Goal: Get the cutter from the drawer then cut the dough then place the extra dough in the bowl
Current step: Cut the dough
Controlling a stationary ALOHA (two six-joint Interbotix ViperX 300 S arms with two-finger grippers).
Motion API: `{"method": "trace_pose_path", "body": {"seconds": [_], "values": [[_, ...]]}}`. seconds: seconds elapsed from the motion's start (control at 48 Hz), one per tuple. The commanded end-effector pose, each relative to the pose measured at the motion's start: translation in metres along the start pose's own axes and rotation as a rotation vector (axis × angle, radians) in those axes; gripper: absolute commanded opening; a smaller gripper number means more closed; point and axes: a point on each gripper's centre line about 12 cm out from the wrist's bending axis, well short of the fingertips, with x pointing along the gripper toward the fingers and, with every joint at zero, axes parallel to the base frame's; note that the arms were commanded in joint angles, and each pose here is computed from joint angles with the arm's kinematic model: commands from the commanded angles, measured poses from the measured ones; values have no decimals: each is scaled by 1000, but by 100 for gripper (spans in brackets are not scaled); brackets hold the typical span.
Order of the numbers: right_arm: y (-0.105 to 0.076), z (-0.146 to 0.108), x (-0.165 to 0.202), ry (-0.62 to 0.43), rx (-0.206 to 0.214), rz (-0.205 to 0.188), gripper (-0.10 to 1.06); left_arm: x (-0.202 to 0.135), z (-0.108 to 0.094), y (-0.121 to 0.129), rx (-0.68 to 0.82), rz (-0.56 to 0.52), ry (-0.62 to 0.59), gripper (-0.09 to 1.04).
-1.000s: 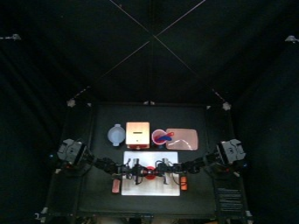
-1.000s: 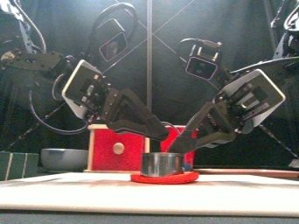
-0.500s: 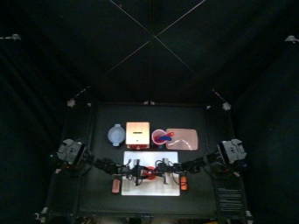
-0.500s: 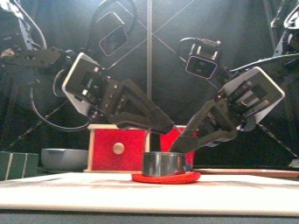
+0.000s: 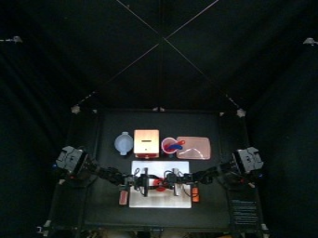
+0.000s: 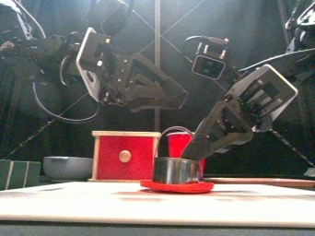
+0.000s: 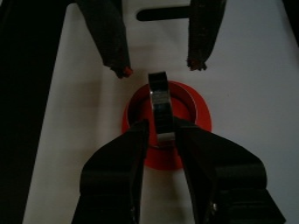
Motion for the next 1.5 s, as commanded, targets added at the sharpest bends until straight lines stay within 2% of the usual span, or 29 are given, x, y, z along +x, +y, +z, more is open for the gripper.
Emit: {"method": "trace_pose_path", "body": {"seconds": [0.021, 0.312, 0.688, 1.0, 1.167, 1.5], "values": [[4, 25, -4, -53, -1, 15, 70, -10, 1, -5, -12, -8, -4, 73], [-5, 38, 0, 15, -11, 5, 70, -27, -11, -15, -47, 7, 50, 73], [-15, 65, -4, 113, -62, -4, 70, -24, -31, -14, -37, 20, 109, 58], [-18, 76, -6, 200, -120, -17, 70, -24, -45, -9, -69, 71, 169, 58], [-18, 82, -6, 217, -131, -19, 70, -20, -46, -5, -85, 84, 187, 58], [-18, 84, -7, 220, -146, -20, 70, -3, -57, -2, -116, 48, 326, 57]]}}
